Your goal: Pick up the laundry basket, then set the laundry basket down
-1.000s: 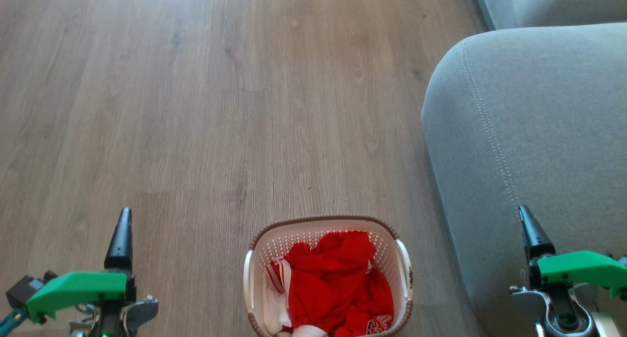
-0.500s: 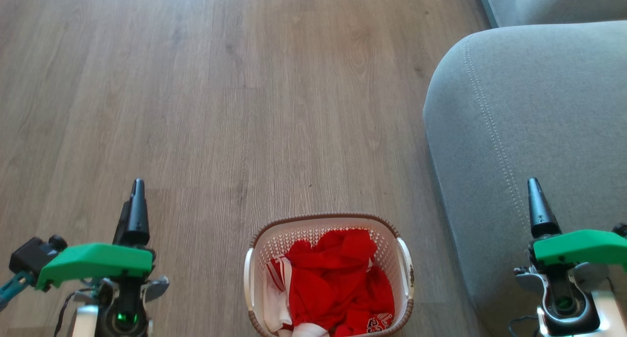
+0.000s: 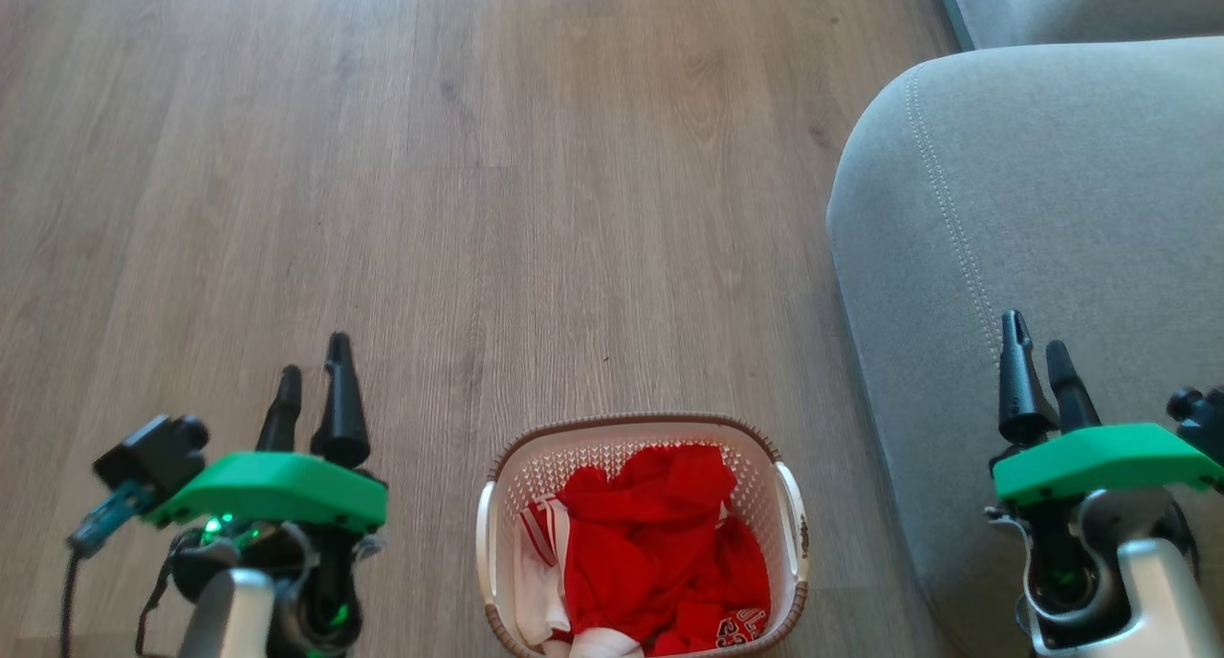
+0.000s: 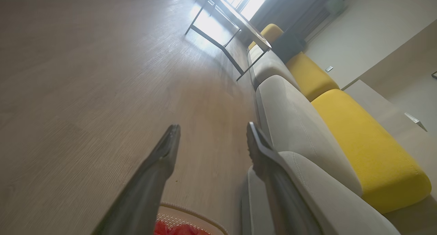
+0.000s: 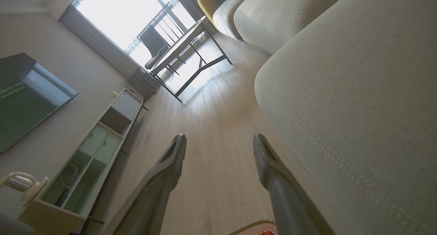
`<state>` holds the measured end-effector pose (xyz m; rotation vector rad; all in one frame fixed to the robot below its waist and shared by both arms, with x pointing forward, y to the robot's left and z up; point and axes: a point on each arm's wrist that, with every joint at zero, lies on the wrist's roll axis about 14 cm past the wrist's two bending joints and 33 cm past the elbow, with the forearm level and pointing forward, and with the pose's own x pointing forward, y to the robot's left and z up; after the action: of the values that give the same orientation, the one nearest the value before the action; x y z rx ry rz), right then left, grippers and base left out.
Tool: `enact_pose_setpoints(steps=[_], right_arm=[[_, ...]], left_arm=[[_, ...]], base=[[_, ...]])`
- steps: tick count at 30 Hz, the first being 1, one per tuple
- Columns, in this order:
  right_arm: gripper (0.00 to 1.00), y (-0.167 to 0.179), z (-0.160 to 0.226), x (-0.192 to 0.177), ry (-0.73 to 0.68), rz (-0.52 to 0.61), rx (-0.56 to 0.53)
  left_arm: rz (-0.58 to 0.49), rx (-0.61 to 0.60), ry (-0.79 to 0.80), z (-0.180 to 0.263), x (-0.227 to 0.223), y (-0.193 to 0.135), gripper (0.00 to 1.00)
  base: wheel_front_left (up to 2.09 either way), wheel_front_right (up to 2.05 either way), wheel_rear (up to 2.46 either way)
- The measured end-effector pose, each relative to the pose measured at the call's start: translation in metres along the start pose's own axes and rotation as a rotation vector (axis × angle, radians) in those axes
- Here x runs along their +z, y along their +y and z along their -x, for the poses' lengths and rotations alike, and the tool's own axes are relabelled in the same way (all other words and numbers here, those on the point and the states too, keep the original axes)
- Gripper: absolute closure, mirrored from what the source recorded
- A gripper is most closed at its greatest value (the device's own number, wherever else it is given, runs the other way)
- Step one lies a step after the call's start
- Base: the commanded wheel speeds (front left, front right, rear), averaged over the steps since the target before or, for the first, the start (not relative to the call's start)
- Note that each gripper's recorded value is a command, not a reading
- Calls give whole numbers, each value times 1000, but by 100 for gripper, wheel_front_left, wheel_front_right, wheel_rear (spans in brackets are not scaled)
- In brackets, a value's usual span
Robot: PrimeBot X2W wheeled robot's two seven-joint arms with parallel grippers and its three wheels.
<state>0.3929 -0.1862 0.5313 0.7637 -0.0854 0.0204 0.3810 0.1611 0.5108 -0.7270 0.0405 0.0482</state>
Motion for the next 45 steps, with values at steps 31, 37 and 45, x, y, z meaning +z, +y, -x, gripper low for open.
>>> enact_pose_setpoints(steps=[31, 37, 45], right_arm=[[0, 41, -1, -34, 57, 363, 164], [0, 49, -4, -33, 39, 417, 196], [0, 80, -6, -19, -43, 513, 291]], left_arm=[[-563, -67, 62, 1, -50, -22, 0], [-641, -117, -70, -2, -29, -52, 0], [-671, -137, -233, 3, 3, -77, 0]], base=[[0, 0, 0], [0, 0, 0], [0, 0, 0]])
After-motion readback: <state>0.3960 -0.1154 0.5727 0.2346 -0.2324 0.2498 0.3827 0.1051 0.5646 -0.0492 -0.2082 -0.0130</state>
